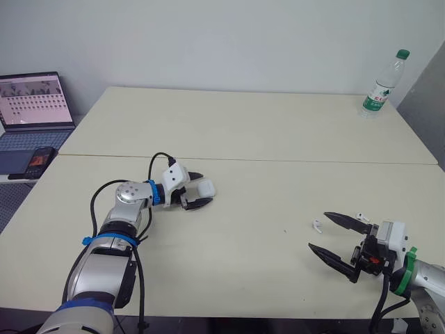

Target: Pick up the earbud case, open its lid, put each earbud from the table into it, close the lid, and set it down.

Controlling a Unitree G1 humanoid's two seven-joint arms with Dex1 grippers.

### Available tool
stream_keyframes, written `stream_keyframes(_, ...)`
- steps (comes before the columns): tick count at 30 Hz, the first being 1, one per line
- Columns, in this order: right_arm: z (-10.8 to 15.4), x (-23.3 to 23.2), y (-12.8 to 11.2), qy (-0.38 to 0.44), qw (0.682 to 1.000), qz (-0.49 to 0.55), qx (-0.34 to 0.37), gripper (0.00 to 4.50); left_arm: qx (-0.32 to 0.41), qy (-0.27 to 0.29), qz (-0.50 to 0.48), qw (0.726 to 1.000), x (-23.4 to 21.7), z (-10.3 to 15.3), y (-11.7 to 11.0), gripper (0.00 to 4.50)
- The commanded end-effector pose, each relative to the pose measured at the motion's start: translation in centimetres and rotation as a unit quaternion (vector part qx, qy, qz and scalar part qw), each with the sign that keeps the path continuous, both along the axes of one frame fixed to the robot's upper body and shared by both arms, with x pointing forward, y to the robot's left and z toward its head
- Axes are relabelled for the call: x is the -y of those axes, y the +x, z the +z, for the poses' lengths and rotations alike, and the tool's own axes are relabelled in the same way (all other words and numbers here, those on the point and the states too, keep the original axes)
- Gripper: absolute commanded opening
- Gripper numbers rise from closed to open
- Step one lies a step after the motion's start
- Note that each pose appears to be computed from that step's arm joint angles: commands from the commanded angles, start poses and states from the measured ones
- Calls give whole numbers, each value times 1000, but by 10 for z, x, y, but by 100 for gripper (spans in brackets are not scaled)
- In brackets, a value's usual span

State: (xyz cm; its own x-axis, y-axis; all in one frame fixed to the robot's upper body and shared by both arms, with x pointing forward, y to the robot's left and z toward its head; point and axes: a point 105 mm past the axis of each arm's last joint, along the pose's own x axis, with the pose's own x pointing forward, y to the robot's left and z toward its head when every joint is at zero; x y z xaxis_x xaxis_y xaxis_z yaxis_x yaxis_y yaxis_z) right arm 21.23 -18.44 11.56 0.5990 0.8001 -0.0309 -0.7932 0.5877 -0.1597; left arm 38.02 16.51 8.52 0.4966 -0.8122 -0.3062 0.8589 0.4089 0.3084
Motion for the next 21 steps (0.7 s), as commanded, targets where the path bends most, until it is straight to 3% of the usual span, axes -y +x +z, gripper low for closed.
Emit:
stream_keyframes(1, 11, 0, 0, 0, 1000, -1, 26, 450, 14, -8, -1, 1000, 4, 10, 5, 448)
stream_keyframes(13, 19, -6, -3, 28, 999, 10, 30, 450, -24, -13, -6, 1000, 9, -1, 1, 448)
stream_keyframes(16, 21, -6, -4, 36, 999, 9, 32, 450, -31, -21, -5, 999, 10, -2, 1, 395)
stream_keyframes(19, 21, -5, -5, 34, 999, 7, 31, 450, -35, -25, -5, 999, 12, -3, 0, 295)
stream_keyframes(21, 20, -5, -6, 34, 999, 5, 30, 450, -38, -26, -6, 999, 12, -3, 0, 279)
